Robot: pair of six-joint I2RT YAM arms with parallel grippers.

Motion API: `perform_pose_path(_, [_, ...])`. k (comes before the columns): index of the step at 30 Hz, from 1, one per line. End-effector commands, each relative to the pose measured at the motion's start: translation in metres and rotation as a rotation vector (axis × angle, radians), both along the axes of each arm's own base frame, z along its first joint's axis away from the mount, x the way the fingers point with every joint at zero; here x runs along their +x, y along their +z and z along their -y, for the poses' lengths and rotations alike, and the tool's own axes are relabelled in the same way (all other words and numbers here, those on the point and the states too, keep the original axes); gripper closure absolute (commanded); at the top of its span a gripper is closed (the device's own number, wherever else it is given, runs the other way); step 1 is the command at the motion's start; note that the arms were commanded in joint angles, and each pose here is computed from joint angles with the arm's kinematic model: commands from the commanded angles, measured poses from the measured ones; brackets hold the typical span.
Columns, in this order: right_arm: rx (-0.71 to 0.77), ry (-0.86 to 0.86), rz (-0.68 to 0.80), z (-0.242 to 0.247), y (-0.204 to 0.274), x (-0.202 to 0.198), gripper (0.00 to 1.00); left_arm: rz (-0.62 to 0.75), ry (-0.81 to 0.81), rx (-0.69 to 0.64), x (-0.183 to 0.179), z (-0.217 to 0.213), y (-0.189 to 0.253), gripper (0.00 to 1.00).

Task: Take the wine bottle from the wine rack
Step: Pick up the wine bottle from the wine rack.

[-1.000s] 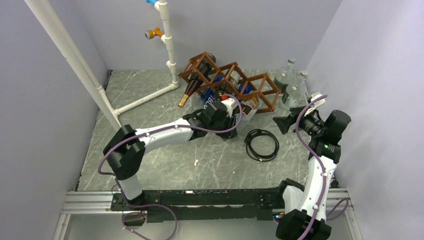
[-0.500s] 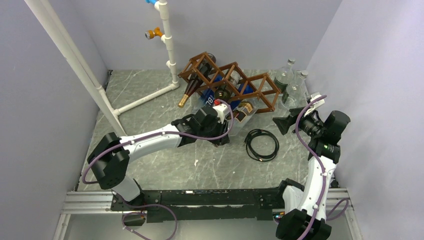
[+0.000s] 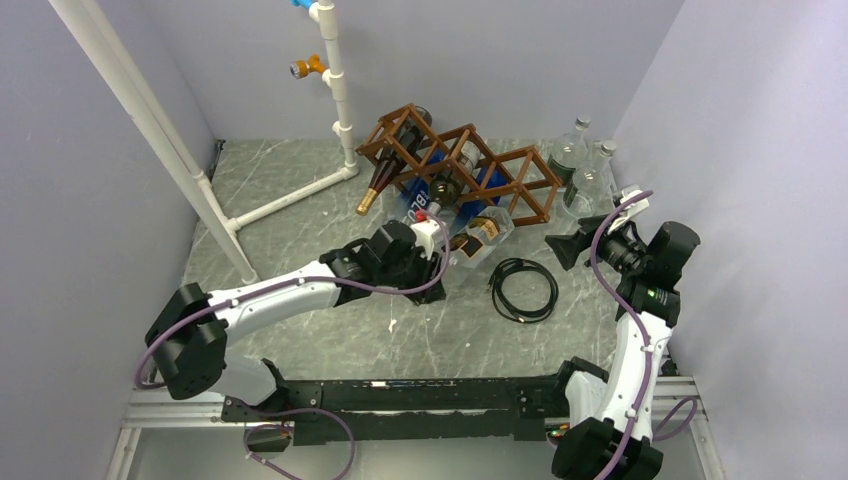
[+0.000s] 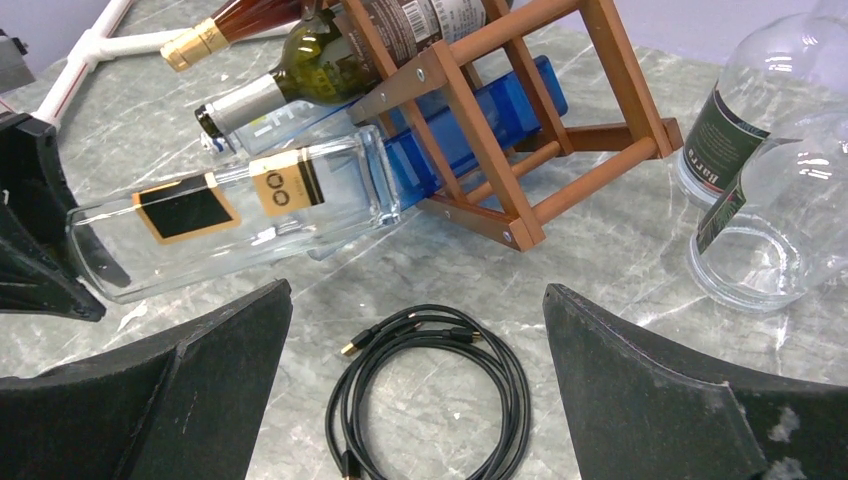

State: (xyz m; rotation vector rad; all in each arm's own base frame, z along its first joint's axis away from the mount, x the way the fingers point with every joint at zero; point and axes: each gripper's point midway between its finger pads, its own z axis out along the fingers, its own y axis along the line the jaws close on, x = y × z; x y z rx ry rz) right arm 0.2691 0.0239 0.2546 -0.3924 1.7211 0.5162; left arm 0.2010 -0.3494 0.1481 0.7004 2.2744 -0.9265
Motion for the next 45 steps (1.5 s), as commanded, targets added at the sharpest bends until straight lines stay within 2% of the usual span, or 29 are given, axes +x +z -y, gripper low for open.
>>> perform_pose_path(1, [-0.040,-0.007,0.042,0.004,0.005,0.004,0.00,0.202,-0.085,-0.243,0.002,0.018,0.084,1.00])
perform_pose_path(13, [-0.043,0.008,0.034,0.004,0.000,0.004,0.00,0.188,-0.162,-0.265,-0.026,0.001,0.080,1.00])
perform_pose_path(24, [-0.030,0.096,0.039,-0.007,0.000,-0.003,0.00,0.144,-0.207,-0.267,-0.046,-0.010,0.064,1.00])
perform_pose_path(39, [-0.002,0.363,0.083,-0.038,0.002,-0.026,0.00,0.065,-0.253,-0.290,-0.065,-0.012,0.053,1.00])
perform_pose_path(45, [-0.055,0.468,0.120,-0.053,0.001,-0.031,0.00,0.036,-0.273,-0.331,-0.070,-0.008,0.053,1.00])
